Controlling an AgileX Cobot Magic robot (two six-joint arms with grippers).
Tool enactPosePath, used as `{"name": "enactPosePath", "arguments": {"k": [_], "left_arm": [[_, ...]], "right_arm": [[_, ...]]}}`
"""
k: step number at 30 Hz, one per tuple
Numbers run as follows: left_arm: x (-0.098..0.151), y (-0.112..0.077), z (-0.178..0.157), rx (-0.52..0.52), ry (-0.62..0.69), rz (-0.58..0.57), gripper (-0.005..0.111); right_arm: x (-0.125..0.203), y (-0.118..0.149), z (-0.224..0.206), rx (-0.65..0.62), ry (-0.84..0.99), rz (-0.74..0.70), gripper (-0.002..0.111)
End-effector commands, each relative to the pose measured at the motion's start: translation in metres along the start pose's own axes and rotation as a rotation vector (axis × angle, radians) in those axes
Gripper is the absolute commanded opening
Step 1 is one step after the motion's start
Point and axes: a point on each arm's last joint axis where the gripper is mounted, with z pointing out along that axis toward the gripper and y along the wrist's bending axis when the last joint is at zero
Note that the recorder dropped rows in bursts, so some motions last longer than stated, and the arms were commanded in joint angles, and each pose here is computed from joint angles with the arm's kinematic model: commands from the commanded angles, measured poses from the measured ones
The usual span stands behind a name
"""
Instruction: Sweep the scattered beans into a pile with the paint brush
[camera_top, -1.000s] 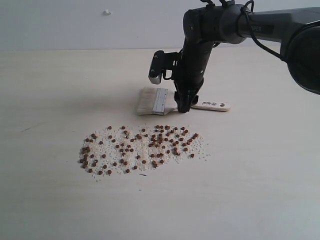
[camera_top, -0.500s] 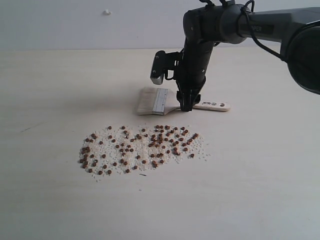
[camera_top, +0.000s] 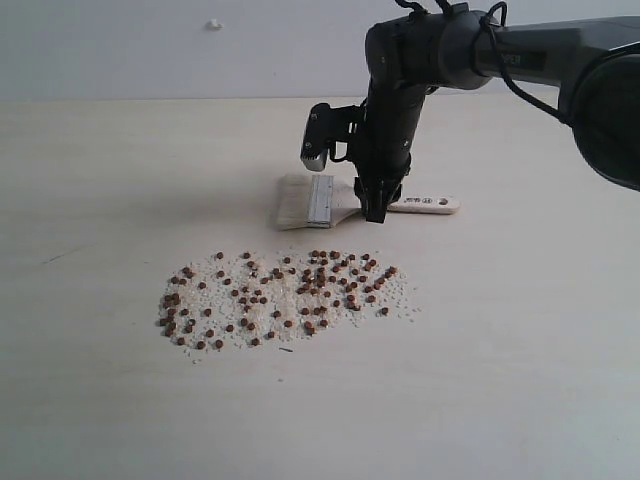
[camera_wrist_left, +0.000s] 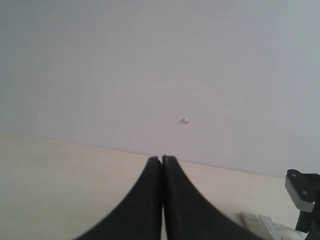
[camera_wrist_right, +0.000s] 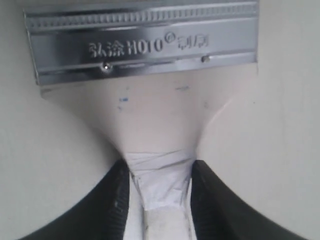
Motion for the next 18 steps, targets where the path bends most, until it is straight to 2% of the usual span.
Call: {"name": "enactPosePath", "arguments": {"k": [1, 5, 11, 18], "left_arm": [[0.001, 0.000, 0.000, 0.001, 0.001, -0.001, 0.000], [0.001, 0.000, 0.000, 0.001, 0.001, -0.001, 0.000], [0.001, 0.000, 0.000, 0.001, 0.001, -0.001, 0.000], [0.001, 0.000, 0.000, 0.001, 0.001, -0.001, 0.000]], "right_arm": [[0.001, -0.002, 0.001, 0.022, 0.016, -0.018, 0.016], [0.003, -0.005, 0.000, 0.049, 0.035, -0.045, 0.000], [0.002, -0.008, -0.026, 0.089, 0.021, -0.034, 0.000], [0.007, -0.005, -0.068, 0.080, 0.035, 0.045, 0.000]]}}
